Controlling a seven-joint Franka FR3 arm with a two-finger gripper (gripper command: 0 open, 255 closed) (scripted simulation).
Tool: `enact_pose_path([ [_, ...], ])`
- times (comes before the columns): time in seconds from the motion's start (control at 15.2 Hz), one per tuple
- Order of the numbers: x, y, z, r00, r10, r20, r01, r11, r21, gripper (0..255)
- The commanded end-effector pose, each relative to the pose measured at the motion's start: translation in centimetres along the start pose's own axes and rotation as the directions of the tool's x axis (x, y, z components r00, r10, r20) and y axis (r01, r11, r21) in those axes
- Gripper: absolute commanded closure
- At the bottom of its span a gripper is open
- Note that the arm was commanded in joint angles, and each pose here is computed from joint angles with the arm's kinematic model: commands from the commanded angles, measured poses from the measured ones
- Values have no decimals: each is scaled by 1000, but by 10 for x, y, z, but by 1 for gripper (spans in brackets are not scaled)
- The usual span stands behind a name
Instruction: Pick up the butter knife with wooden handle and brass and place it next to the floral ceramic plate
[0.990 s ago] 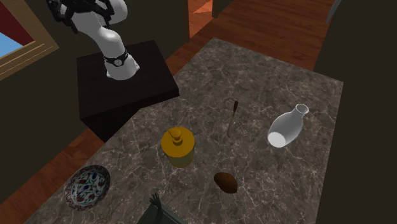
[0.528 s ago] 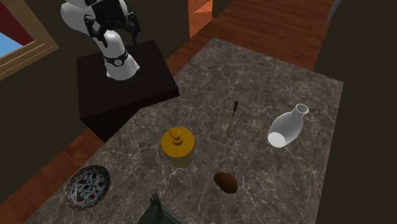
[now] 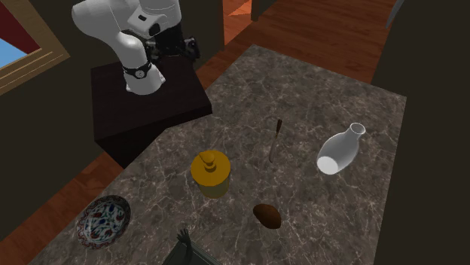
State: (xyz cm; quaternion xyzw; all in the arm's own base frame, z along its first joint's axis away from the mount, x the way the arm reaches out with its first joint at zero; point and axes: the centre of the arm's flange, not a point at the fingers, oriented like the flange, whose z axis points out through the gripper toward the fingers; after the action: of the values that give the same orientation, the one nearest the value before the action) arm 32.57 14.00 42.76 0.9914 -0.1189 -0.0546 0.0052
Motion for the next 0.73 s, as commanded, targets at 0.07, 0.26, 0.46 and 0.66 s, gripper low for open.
enact_pose_path([
  [0.07, 6, -28, 24, 999, 45, -4, -45, 999, 13, 0],
  [0.26, 13, -57, 48, 996, 87, -6, -87, 996, 25, 0],
  [0.46, 21, -86, 71, 992, 129, -8, -129, 991, 37, 0],
  [0.66, 31, -115, 94, 985, 171, -9, -171, 984, 48, 0],
])
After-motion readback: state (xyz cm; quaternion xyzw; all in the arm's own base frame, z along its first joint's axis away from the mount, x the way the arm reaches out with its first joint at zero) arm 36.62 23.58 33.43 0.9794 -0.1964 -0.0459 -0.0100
